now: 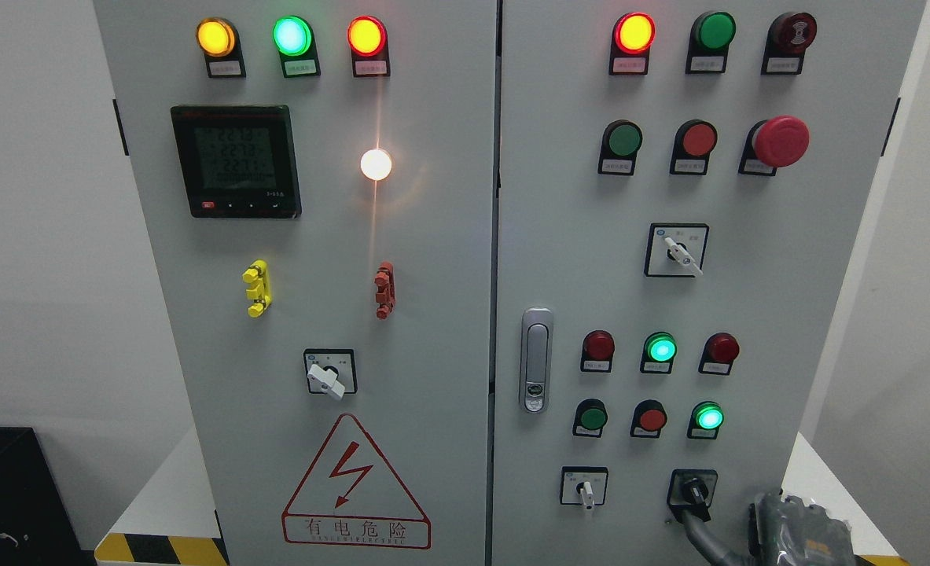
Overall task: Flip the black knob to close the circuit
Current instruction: 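Grip the black knob with the right hand and twist it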
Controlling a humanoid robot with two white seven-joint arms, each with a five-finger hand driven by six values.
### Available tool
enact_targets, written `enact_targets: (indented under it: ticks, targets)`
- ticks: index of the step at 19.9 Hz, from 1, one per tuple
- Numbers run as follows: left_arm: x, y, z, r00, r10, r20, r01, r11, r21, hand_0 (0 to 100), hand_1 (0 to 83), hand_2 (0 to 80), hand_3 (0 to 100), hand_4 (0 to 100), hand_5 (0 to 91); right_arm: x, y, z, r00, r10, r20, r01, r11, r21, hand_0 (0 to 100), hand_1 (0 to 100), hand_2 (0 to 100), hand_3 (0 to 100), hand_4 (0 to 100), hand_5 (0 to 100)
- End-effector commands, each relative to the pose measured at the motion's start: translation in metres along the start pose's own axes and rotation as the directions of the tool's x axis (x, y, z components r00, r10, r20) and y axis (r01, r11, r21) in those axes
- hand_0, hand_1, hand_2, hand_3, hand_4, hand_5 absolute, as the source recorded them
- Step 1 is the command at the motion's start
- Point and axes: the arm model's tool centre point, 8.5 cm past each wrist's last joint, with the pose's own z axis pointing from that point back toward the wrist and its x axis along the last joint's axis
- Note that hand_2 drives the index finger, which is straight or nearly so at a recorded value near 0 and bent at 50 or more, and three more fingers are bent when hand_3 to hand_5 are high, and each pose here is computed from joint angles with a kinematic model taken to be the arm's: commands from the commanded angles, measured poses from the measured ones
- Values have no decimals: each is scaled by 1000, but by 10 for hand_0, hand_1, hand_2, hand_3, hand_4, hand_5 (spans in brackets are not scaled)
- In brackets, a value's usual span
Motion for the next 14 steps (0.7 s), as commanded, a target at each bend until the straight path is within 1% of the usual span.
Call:
enact_targets:
  ticks: [1, 14]
  targets:
    - [0, 0, 0, 1000, 1, 0, -1, 1000, 4, 120, 556, 0, 0, 0, 0, -6, -1, -1, 1000, -5, -19, 5, 1000, -1, 0, 0, 950, 1000, 1000, 1000]
    - [0, 0, 0, 1000, 1, 0, -1, 1000, 4, 120, 556, 0, 0, 0, 0, -7, -6, -3, 999, -40, -24, 39, 999, -21, 0, 0, 949, 1000, 1000, 1000]
